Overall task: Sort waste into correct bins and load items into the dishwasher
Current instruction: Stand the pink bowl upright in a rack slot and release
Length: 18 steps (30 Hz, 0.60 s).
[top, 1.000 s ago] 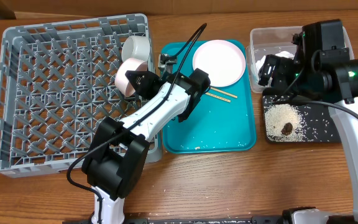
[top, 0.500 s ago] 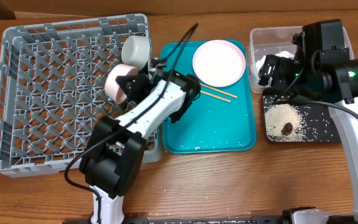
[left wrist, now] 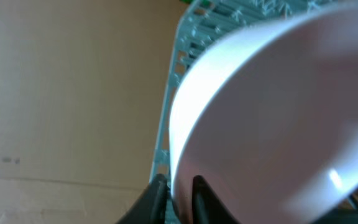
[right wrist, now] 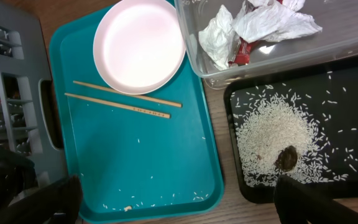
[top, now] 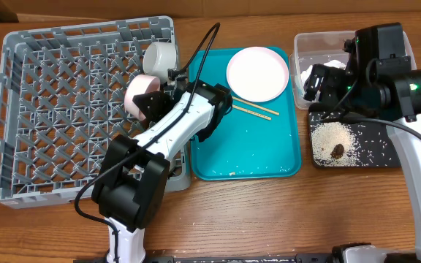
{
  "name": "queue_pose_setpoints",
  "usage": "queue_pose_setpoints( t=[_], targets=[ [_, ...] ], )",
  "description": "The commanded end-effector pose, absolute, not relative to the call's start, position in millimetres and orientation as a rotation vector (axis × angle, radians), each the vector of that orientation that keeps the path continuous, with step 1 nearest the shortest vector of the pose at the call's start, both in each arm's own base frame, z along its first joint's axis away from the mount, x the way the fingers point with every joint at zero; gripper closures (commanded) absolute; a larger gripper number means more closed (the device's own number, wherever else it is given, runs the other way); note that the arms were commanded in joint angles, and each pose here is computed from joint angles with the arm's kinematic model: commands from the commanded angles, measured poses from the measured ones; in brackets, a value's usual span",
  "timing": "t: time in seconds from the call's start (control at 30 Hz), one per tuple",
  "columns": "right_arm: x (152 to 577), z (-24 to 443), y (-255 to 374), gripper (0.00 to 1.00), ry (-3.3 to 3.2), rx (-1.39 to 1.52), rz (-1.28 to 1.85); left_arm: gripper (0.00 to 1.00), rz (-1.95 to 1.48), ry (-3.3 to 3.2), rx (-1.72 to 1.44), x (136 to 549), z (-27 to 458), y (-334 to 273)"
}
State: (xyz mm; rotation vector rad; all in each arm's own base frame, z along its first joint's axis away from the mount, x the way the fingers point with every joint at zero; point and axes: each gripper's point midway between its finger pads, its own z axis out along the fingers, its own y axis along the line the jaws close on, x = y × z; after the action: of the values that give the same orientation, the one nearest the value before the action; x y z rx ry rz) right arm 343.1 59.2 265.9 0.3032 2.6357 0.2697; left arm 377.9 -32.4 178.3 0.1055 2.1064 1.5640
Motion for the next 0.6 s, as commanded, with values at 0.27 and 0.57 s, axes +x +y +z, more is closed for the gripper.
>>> queue_pose_setpoints(
  t=[0.27,0.57],
  targets=[
    [346,275,59,0.00,2.607,0.293,0.267,0.67,1.646,2.279,0.409,355,162,-45],
    [346,275,59,0.00,2.607,0.293,0.267,0.68,1.435,2.650,0.375,316,120,-60]
  ],
)
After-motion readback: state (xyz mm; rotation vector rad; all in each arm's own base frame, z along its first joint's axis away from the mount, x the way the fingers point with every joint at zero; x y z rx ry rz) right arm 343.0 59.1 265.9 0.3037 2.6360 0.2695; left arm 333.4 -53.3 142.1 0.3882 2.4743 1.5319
